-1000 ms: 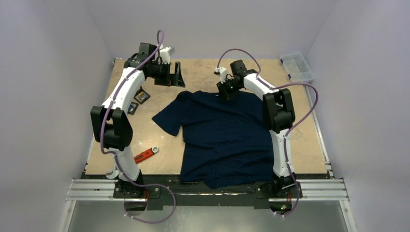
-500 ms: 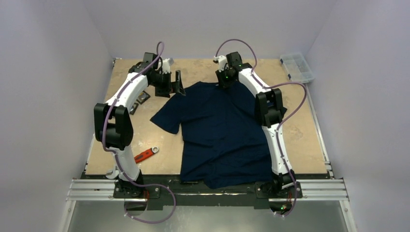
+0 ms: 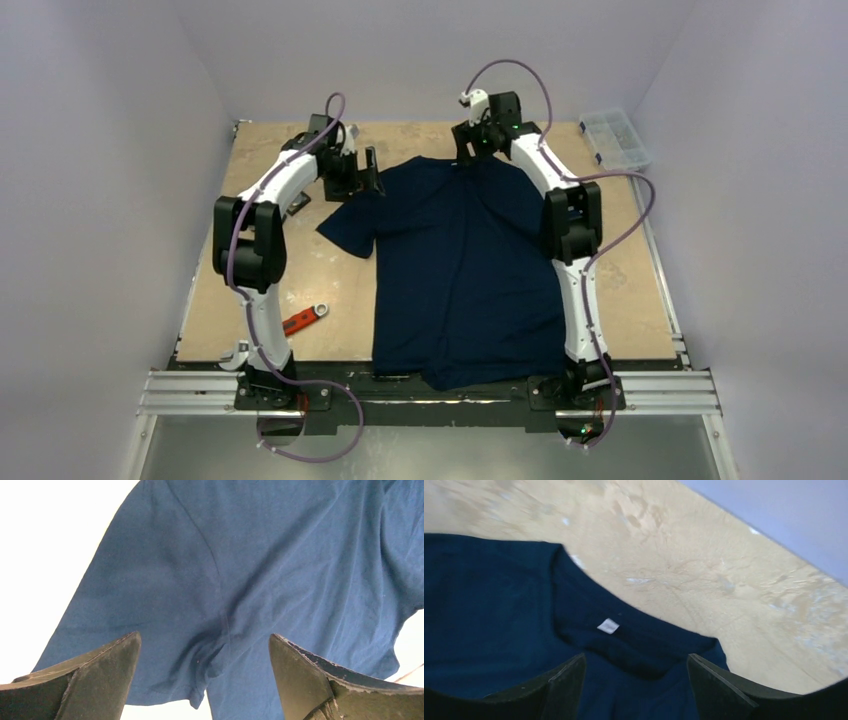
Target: Remove the brooch from the garment
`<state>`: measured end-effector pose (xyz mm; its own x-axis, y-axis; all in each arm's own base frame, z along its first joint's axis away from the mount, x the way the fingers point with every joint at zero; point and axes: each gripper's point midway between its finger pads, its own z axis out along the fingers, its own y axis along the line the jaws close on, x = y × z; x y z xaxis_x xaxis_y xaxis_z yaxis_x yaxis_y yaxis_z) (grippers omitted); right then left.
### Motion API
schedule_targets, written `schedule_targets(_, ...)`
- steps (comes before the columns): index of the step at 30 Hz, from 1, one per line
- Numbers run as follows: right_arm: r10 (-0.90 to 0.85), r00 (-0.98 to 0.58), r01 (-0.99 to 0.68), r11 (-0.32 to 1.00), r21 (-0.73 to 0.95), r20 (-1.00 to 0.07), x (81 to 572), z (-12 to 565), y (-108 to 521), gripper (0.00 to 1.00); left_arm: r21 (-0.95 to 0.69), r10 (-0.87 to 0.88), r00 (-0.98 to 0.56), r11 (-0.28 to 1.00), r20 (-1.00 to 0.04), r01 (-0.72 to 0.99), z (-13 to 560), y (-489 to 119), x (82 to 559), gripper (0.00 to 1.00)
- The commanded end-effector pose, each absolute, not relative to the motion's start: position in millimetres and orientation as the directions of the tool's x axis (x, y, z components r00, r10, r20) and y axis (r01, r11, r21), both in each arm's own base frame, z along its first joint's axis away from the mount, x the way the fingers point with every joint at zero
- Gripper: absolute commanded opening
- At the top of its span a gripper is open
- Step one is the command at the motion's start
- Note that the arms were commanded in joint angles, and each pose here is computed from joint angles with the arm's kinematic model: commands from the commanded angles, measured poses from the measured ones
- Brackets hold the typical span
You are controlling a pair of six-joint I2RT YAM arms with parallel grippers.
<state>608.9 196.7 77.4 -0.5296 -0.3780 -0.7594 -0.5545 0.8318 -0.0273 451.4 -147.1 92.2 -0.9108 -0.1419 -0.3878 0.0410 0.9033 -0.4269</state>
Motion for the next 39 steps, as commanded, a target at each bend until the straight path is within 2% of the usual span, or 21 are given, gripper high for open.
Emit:
schedule_targets(1,-0.296,-0.369,-0.617,0.787,-0.006,-0.881,580.9,207.0,208.4,0.77,-0.484,-0.164,-0.865,0.869,-0.474,0.101,119.4,-166.1,465.5,1.0)
schedule_targets(3,-0.29,-0.468,-0.587,0.808,0.048,-0.835,562.0,188.5,190.8,0.74,-0.489,-0.171,-0.877,0.869,-0.449,0.081,113.5,-168.4,464.8,1.0)
schedule_targets(7,-0.267,-0.677,-0.517,0.835,0.185,-0.686,512.4,131.9,155.4,0.6,-0.5,-0.184,-0.899,0.865,-0.397,0.044,104.9,-170.6,459.8,1.0)
schedule_targets(11,-0.252,-0.75,-0.453,0.869,0.197,-0.612,484.7,104.3,124.3,0.57,-0.509,-0.177,-0.922,0.861,-0.345,0.026,96.0,-177.1,446.8,1.0)
schedule_targets(16,-0.29,-0.798,-0.413,0.901,0.13,-0.528,471.8,69.3,89.5,0.53,-0.442,-0.225,-0.948,0.891,-0.226,-0.106,71.1,-166.5,428.5,1.0)
schedule_targets(27,-0.34,-0.833,-0.362,0.931,-0.036,-0.436,493.3,16.7,37.2,0.51,-0.256,-0.26,-0.951,0.943,-0.166,-0.214,29.6,-129.6,423.1,0.99)
schedule_targets(31,-0.354,-0.831,-0.346,0.933,-0.1,-0.428,511.7,4.8,17.8,0.51,-0.242,-0.232,-0.955,0.953,-0.183,-0.185,34.0,-128.0,432.5,0.94)
schedule_targets(36,-0.37,-0.816,-0.334,0.929,-0.159,-0.444,535.2,-0.9,3.8,0.51,-0.186,-0.147,-0.956,0.977,-0.252,-0.101,48.9,-124.5,449.5,0.93)
schedule_targets(39,-0.388,-0.8,-0.346,0.922,-0.175,-0.458,546.7,-0.3,2.6,0.51,-0.158,-0.038,-0.966,0.987,-0.255,0.003,53.3,-127.4,458.2,1.0)
